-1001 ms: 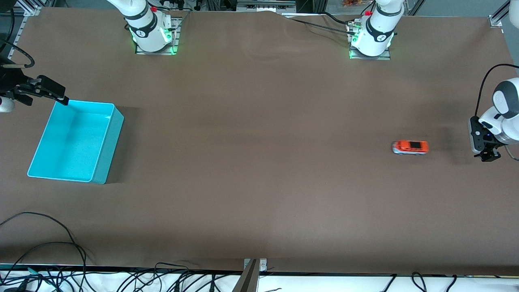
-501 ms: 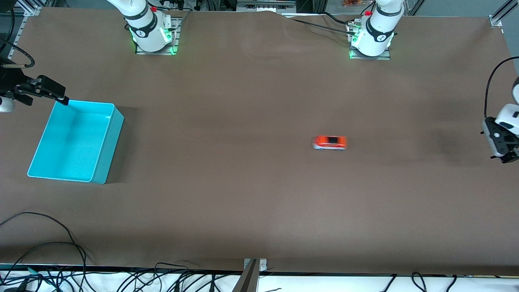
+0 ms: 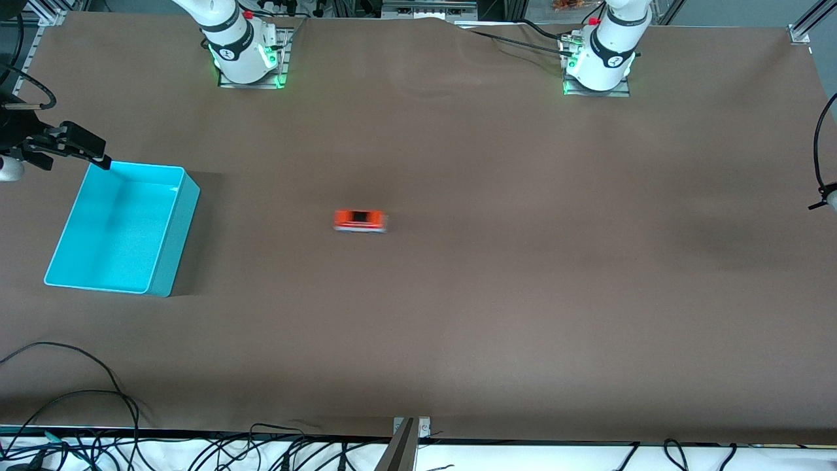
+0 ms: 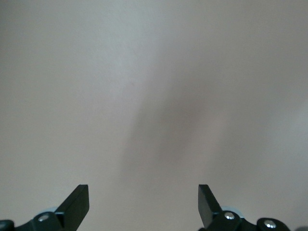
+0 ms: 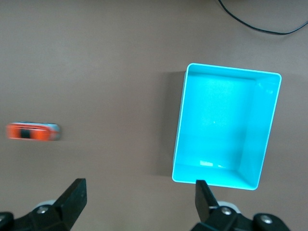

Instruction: Wind up bus and store in blue box

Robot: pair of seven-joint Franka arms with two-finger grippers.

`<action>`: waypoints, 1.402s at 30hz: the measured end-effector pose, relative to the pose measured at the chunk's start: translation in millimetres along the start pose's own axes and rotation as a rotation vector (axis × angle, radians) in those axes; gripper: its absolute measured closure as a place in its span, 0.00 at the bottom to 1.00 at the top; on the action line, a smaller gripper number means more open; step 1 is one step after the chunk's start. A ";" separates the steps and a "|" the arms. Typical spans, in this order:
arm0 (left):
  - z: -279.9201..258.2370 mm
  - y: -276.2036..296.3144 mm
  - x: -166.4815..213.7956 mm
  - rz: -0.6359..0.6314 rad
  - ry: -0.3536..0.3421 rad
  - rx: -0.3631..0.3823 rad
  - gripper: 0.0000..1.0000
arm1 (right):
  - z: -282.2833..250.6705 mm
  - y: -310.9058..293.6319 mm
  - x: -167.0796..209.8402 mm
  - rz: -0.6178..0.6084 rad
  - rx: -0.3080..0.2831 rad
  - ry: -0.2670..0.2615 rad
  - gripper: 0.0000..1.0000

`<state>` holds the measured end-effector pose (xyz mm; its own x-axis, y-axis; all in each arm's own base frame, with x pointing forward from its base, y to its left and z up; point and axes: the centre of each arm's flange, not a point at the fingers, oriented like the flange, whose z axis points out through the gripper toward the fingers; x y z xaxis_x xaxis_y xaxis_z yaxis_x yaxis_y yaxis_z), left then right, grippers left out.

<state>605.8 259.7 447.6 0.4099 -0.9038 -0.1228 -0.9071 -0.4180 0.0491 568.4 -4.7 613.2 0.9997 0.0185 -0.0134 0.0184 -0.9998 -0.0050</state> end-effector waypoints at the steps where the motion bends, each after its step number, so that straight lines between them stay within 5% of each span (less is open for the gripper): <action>1: -7.7 0.5 1.7 -0.026 0.012 -0.006 0.00 | 0.0 0.0 0.0 0.000 0.000 0.000 0.00; 17: -120.1 26.0 58.1 -0.357 0.022 -0.040 0.00 | 0.0 -0.1 0.0 0.000 0.000 0.000 0.00; 19: -138.7 38.0 85.6 -0.482 0.017 -0.030 0.00 | 0.0 -0.1 0.0 0.000 0.000 0.000 0.00; 33: -140.0 53.2 118.3 -0.749 -0.003 -0.086 0.00 | 0.0 -0.3 0.0 0.000 0.000 0.000 0.00; 42: -144.6 85.4 193.8 -0.980 -0.041 -0.140 0.00 | 0.0 -1.4 0.0 -0.002 0.000 0.000 0.00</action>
<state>621.7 35.6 571.3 0.9671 -0.1496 -0.2056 -0.1479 -0.9887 0.0236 568.3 -3.4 613.2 0.9997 0.0208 -0.0136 0.0208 -0.9998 -0.0052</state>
